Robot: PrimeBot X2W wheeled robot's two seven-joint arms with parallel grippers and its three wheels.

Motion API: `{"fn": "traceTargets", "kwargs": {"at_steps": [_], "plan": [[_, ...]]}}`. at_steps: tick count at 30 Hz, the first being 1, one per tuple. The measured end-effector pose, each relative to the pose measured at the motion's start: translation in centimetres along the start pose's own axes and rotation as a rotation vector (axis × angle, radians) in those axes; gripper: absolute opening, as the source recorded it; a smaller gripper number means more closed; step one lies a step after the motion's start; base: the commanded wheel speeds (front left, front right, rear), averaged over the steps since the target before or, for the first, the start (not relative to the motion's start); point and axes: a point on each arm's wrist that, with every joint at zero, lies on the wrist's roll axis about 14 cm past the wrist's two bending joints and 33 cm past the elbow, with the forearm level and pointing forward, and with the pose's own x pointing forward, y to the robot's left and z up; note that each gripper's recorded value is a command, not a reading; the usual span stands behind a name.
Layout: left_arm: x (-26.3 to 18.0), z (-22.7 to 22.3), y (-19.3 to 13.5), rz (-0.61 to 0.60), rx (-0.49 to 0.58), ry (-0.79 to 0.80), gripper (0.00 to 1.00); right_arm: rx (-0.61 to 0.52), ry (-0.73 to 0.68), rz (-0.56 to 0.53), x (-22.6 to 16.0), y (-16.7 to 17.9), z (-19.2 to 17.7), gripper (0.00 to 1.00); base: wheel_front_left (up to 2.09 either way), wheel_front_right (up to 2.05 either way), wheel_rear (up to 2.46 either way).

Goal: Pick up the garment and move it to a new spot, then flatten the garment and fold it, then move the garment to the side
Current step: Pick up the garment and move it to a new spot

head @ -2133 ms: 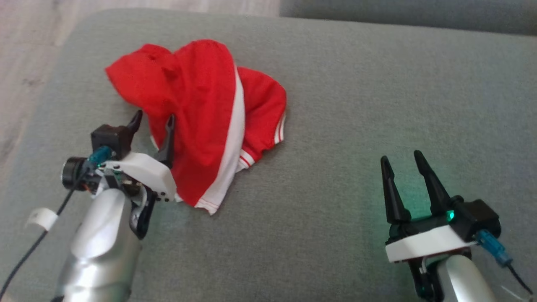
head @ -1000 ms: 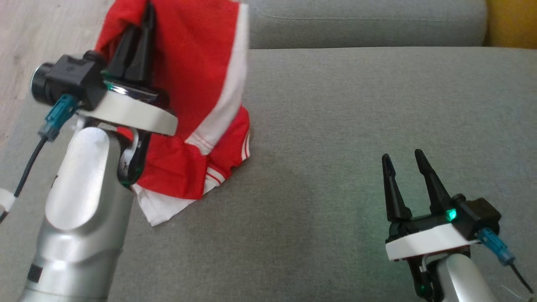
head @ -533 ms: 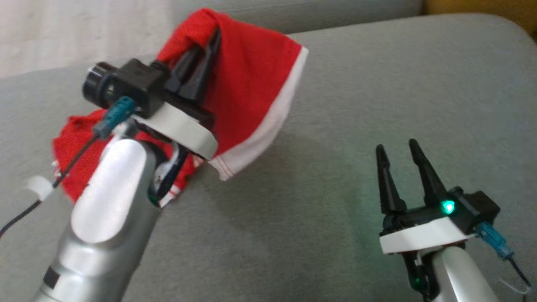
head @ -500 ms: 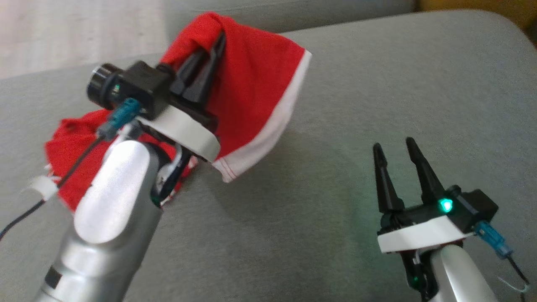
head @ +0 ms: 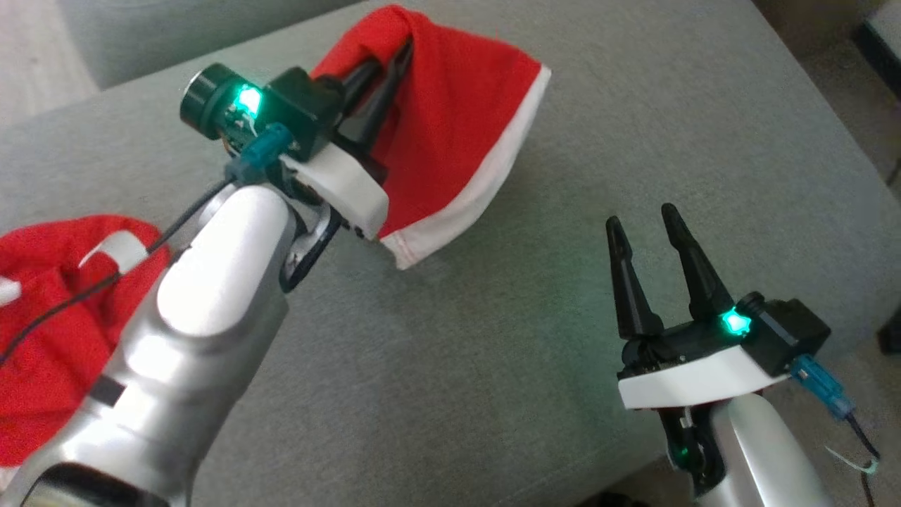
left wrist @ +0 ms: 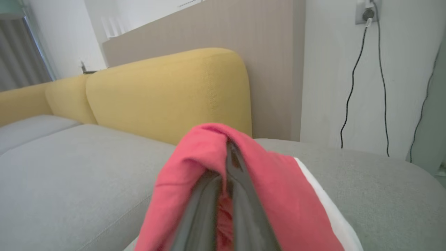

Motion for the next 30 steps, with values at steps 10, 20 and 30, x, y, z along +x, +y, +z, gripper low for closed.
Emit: {"fn": "traceTargets", "kwargs": {"at_steps": [10,20,30], "plan": [[-1.2,-4.1,2.3,0.089,-0.051,0.059,1.00,-0.007,-0.001,-0.017,0.5,-0.7,-0.1,1.00,0.00,0.00,0.00],[-7.0,-4.5,4.9,0.221,-0.052,0.084,1.00,-0.007,0.005,0.093,2.3,2.6,-0.8,1.00,0.00,0.00,0.00],[-8.6,-3.9,4.0,0.206,-0.025,0.111,1.00,0.022,0.004,0.178,2.6,5.5,-0.9,1.00,0.00,0.00,0.00]]}}
